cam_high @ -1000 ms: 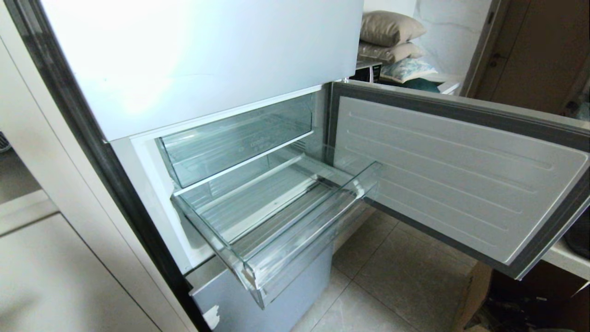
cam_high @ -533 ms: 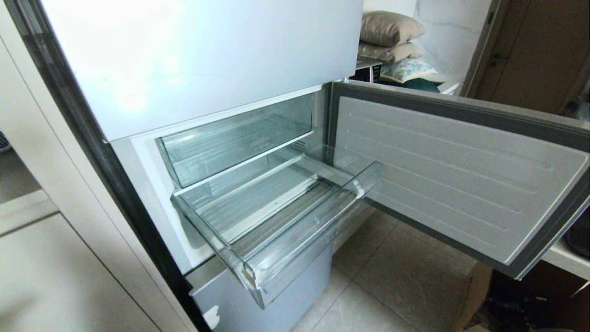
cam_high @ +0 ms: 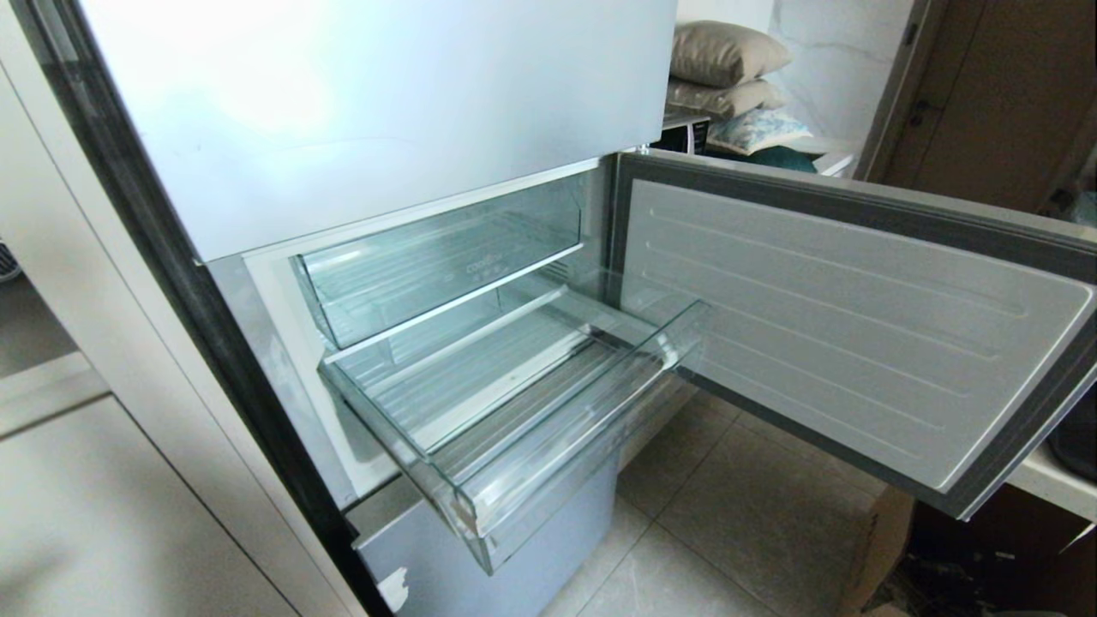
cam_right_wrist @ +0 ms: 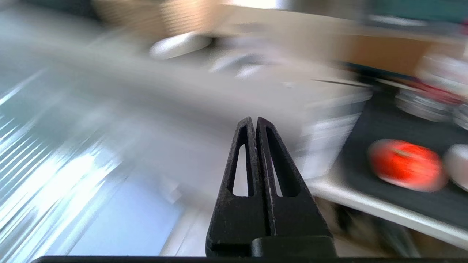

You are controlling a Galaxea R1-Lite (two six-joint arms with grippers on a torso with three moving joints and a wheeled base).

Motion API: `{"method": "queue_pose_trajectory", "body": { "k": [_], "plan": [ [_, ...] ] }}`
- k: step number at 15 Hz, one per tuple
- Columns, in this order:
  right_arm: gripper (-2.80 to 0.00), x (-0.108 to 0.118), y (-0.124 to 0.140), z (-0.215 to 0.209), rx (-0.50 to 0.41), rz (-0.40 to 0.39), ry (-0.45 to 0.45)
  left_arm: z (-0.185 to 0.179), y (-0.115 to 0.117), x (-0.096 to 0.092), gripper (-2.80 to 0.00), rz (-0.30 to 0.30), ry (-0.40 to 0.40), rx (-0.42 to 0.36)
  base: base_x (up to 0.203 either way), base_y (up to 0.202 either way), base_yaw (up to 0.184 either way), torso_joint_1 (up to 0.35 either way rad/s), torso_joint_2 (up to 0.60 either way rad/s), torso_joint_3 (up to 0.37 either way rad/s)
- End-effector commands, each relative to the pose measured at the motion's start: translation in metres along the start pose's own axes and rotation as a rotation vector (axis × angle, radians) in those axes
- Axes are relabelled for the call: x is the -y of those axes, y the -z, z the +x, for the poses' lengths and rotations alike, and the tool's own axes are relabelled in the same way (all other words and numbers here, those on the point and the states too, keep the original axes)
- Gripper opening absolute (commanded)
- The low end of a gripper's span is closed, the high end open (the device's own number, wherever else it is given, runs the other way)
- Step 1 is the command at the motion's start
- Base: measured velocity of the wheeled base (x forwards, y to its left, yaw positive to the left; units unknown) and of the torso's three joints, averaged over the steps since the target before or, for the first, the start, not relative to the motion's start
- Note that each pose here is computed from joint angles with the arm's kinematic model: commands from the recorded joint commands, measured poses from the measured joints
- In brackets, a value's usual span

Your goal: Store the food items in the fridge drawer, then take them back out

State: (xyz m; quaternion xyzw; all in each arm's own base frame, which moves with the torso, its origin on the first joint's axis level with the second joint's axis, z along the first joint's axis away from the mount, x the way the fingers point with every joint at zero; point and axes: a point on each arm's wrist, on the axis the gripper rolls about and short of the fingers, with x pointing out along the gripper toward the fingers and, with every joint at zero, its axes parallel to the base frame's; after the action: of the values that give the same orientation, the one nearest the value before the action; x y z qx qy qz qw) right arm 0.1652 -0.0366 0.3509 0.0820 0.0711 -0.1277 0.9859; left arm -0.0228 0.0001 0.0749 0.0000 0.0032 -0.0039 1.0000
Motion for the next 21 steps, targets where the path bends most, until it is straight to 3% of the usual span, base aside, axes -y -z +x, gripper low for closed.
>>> {"method": "queue_pose_trajectory", "body": {
  "k": [1, 3, 5, 8, 10, 14, 19, 21],
  "plan": [
    [-2.80, -0.025, 0.020, -0.053, 0.028, -0.046, -0.164, 0.000, 0.000, 0.000, -2.80, 0.000, 0.000, 0.000, 0.000, 0.000, 0.000, 0.000, 0.00, 0.000],
    [-2.80, -0.026, 0.075, -0.066, -0.099, -0.126, -0.217, 0.000, 0.000, 0.000, -2.80, 0.000, 0.000, 0.000, 0.000, 0.000, 0.000, 0.000, 0.00, 0.000],
    [-2.80, -0.014, 0.138, -0.071, -0.218, -0.202, -0.204, 0.000, 0.000, 0.000, -2.80, 0.000, 0.000, 0.000, 0.000, 0.000, 0.000, 0.000, 0.00, 0.000],
    [-2.80, 0.006, 0.215, -0.077, -0.273, -0.267, -0.208, 0.000, 0.000, 0.000, -2.80, 0.000, 0.000, 0.000, 0.000, 0.000, 0.000, 0.000, 0.00, 0.000],
    [-2.80, 0.023, 0.249, -0.089, -0.223, -0.298, -0.246, 0.000, 0.000, 0.000, -2.80, 0.000, 0.000, 0.000, 0.000, 0.000, 0.000, 0.000, 0.00, 0.000],
    [-2.80, 0.047, 0.268, -0.120, 0.029, -0.250, -0.232, 0.000, 0.000, 0.000, -2.80, 0.000, 0.000, 0.000, 0.000, 0.000, 0.000, 0.000, 0.00, 0.000],
    [-2.80, 0.050, 0.273, -0.124, 0.073, -0.261, -0.042, 0.000, 0.000, 0.000, -2.80, 0.000, 0.000, 0.000, 0.000, 0.000, 0.000, 0.000, 0.00, 0.000],
    [-2.80, 0.052, 0.277, -0.133, 0.155, -0.260, -0.076, 0.000, 0.000, 0.000, -2.80, 0.000, 0.000, 0.000, 0.000, 0.000, 0.000, 0.000, 0.00, 0.000]
  ]
}}
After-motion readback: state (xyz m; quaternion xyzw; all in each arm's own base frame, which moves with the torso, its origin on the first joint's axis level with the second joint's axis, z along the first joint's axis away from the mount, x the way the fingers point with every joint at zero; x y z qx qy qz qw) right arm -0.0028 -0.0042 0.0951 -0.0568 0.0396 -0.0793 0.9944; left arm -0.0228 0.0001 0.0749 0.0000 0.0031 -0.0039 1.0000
